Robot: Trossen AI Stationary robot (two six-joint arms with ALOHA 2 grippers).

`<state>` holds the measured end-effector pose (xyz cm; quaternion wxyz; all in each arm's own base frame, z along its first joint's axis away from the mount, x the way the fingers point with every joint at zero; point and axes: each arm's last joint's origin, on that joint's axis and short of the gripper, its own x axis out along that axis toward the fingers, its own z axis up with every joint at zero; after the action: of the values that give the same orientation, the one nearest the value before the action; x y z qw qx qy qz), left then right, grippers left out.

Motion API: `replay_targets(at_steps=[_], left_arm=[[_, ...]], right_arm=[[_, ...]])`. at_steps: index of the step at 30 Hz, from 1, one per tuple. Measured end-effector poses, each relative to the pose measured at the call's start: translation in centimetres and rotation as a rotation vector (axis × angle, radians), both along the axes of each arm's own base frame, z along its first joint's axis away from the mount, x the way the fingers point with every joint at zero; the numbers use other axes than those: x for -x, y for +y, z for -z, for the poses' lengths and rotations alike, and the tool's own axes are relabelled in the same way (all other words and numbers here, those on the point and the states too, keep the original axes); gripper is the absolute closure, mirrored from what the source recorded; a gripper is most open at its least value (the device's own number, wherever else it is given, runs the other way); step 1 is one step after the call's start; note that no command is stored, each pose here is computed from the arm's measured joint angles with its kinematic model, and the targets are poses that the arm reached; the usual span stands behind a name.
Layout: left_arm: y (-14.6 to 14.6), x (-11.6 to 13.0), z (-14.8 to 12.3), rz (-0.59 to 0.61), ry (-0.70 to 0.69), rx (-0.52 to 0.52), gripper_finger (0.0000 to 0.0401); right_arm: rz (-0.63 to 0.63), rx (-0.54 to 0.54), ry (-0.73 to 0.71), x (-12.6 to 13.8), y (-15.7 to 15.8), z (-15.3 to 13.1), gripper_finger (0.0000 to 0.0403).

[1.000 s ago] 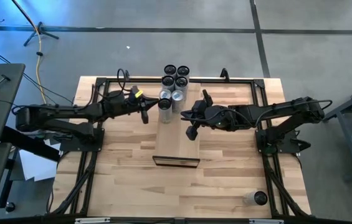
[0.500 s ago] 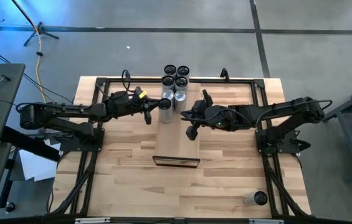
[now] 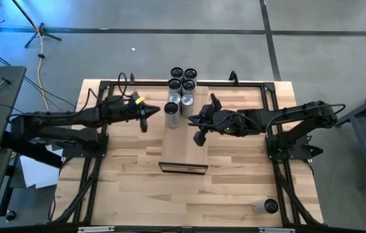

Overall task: Place canned beverage on shelf
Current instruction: Adjust the soda cans on the shelf

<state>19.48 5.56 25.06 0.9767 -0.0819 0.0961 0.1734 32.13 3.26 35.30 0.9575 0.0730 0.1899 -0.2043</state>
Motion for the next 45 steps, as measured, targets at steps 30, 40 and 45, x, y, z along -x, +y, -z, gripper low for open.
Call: replay_targets(at_steps=[30, 40, 45], left_arm=[[-4.5, -3.8, 2.2, 0.205, 0.015, -0.004, 0.0401], [-3.8, -3.9, 2.2, 0.178, 0.009, -0.005, 0.0401], [-3.8, -4.0, 2.0, 0.187, -0.008, -0.022, 0.0401]], right_arm=[[0.018, -0.003, 0.018, 0.0, -0.5, 0.2, 0.0403], [0.018, -0.003, 0.017, 0.0, -0.5, 0.2, 0.0403], [0.018, -0.004, 0.017, 0.0, -0.5, 0.2, 0.0403]])
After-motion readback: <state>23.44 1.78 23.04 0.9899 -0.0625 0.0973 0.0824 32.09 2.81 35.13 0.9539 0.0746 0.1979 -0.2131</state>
